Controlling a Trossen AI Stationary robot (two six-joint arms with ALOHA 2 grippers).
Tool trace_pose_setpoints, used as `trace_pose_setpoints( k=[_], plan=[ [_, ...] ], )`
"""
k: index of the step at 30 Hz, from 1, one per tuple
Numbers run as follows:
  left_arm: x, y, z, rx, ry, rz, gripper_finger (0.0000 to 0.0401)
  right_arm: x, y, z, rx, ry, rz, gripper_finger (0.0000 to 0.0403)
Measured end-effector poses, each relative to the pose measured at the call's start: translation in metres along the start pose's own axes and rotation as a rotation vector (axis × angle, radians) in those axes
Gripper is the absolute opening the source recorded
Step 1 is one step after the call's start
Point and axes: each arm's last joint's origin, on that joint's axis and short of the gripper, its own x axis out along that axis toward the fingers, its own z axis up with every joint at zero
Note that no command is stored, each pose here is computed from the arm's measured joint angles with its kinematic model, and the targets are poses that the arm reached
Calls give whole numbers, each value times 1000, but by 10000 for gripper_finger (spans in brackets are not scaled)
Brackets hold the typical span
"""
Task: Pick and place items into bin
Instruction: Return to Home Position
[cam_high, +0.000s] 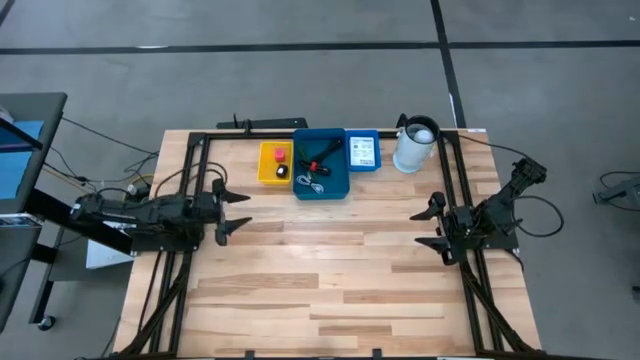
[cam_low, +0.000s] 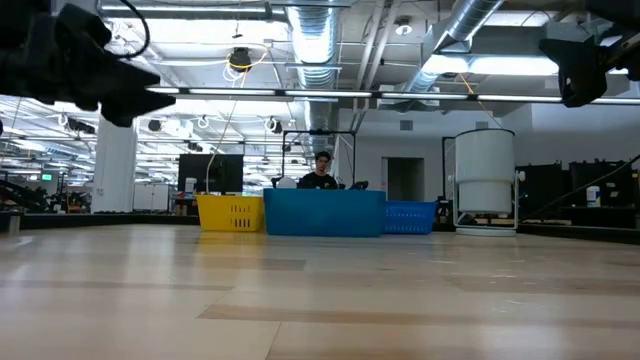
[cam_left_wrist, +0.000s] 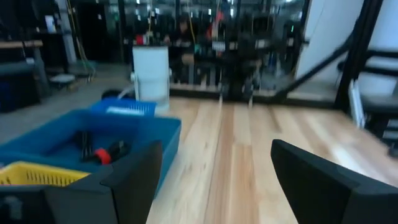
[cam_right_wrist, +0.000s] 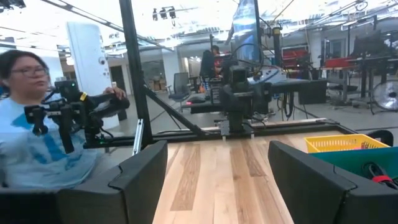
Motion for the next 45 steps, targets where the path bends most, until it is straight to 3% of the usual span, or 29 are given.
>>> trace_pose_setpoints(
  k=[5,45],
  plan=[
    [-5,1,6,-21,-78,-3,292,0,0,0,0,0,0,276],
    [-4,1,5,-13,-48,0,292,0,0,0,-1,1,0,276]
  ],
)
